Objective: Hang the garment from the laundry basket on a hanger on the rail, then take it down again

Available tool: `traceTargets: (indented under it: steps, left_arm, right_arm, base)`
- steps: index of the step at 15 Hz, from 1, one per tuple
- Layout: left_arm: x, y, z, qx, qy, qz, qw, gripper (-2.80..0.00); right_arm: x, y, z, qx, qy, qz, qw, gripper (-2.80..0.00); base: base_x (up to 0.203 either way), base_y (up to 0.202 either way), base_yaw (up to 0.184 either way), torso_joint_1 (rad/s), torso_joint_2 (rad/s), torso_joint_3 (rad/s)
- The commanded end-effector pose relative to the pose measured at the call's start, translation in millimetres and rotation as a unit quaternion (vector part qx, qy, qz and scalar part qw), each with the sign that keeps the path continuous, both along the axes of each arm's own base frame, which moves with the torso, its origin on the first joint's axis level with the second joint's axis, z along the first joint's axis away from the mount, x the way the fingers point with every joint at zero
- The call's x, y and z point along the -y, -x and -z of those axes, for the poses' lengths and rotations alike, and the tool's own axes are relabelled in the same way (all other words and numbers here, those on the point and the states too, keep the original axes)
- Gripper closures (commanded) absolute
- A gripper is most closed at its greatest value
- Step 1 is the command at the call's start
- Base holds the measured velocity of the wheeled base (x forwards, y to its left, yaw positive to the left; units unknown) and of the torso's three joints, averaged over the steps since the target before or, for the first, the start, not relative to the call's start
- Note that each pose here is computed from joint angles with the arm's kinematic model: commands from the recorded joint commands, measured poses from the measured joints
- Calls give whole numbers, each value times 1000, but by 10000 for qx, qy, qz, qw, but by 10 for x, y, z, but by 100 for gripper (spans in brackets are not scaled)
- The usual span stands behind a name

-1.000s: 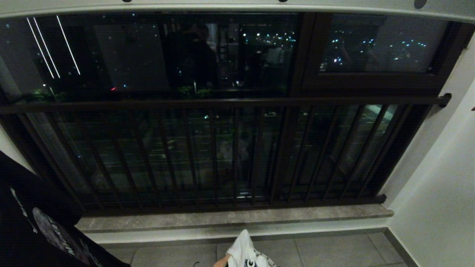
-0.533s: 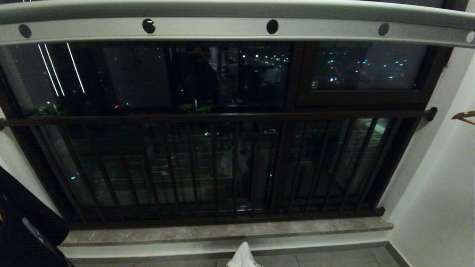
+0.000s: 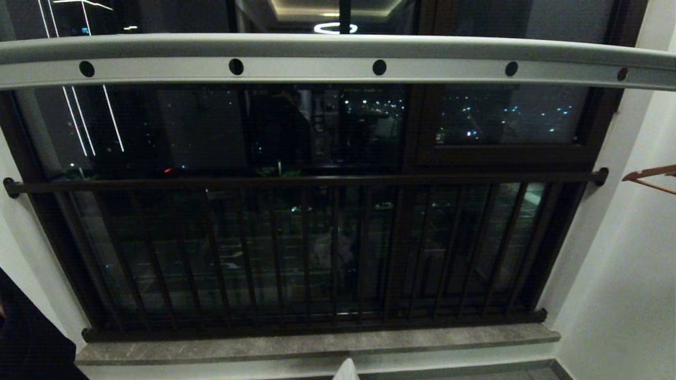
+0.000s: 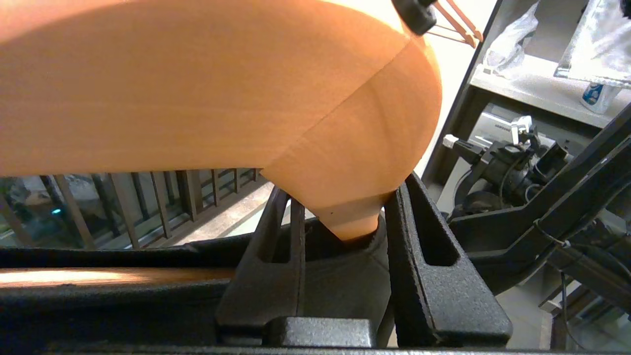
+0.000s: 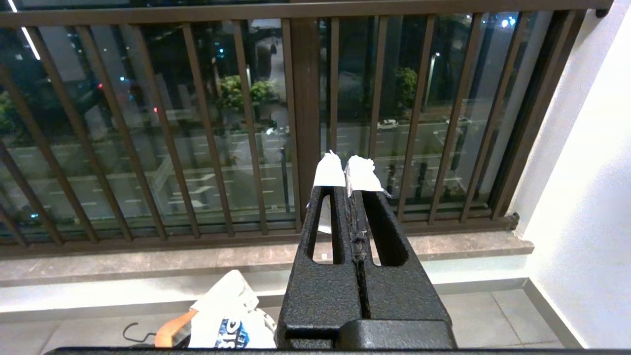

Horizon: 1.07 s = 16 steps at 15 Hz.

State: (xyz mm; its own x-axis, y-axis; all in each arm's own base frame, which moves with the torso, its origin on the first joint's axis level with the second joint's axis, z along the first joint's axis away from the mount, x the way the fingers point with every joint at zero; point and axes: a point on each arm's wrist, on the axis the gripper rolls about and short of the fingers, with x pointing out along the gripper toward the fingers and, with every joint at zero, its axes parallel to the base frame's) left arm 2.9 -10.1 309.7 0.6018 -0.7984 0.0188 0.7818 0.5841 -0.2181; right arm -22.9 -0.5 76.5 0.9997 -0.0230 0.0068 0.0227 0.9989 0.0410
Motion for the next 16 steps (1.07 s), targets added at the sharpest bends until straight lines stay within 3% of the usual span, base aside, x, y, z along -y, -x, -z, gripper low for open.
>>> traceTargets:
  steps: [1, 11, 16]
  left_arm:
    - [1, -1, 5, -17, -4, 8, 10000, 0]
    - [-8, 10, -39, 68, 50, -7, 10000, 0]
    - [102, -139, -142, -43, -37, -12, 10000, 0]
  right_arm:
    - [0, 0, 1, -3, -3, 0, 10000, 0]
    - [0, 0, 1, -3, -3, 0, 10000, 0]
    - [0, 0, -1, 4, -3, 0, 10000, 0]
  base:
    - [0, 0, 0, 0, 0, 0]
    - [0, 0, 0, 0, 0, 0]
    - [0, 0, 0, 0, 0, 0]
